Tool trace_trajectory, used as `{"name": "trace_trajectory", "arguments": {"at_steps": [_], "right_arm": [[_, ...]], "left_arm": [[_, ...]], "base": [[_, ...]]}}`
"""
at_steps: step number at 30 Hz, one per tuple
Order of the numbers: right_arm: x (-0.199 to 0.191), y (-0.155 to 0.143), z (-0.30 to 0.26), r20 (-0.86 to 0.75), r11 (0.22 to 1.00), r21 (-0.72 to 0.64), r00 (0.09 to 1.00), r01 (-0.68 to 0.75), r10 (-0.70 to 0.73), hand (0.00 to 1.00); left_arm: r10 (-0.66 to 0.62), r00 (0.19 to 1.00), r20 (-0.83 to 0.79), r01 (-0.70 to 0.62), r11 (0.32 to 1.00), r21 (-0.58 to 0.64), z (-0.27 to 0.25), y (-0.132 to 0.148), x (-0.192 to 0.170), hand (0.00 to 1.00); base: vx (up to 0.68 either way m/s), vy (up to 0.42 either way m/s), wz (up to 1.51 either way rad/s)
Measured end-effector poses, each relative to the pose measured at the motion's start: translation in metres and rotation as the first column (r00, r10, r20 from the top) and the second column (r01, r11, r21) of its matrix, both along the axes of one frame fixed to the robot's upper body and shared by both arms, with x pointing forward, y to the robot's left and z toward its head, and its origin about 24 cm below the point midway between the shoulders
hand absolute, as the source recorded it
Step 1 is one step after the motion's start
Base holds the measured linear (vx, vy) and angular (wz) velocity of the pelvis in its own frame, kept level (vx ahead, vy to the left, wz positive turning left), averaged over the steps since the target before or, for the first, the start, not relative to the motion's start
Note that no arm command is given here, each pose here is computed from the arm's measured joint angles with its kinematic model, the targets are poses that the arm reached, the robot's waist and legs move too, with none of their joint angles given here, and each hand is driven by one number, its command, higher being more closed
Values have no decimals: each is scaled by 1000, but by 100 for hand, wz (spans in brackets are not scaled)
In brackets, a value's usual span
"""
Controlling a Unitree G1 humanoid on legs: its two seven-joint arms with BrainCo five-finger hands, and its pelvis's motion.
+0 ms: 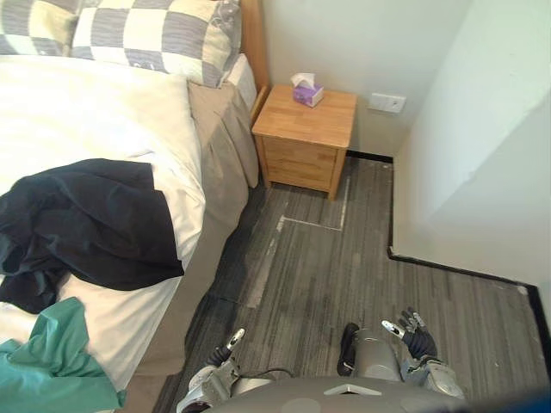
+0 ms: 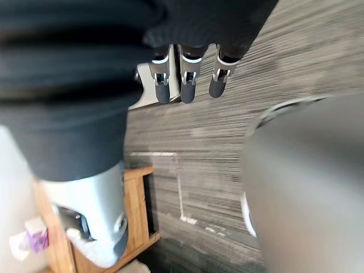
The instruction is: Tidy the bed and pick cloth on bed and put in laundry
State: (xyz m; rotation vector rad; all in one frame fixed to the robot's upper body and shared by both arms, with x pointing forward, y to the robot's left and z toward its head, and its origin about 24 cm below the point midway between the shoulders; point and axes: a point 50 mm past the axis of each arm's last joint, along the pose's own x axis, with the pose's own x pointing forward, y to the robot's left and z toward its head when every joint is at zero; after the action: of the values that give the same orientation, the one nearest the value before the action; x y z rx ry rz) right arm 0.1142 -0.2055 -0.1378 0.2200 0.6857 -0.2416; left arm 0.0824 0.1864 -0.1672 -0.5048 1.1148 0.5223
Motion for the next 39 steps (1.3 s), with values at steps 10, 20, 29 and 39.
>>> {"name": "trace_trajectory", "arguments": {"at_steps": [10,20,29,39], "right_arm": [[-6,7,-7,-91,999,27,996,-23,26,0],[-2,13,-4,-57,999,-5,997,-47,47,0],[-1,-3,-2,-79,991,-86,992,-105,99,0],[10,17,-1,-32,978,-79,981,-191,189,0]], "left_arm": [[35,997,72,-40,997,64,8,13,12,0],[16,995,96,-22,998,62,11,13,25,0],[-70,997,22,68,994,89,7,19,12,0],[64,997,31,-65,997,52,6,17,8,0]], "base": [[309,-201,6],[364,71,41],[148,96,81],[269,-117,133]]}}
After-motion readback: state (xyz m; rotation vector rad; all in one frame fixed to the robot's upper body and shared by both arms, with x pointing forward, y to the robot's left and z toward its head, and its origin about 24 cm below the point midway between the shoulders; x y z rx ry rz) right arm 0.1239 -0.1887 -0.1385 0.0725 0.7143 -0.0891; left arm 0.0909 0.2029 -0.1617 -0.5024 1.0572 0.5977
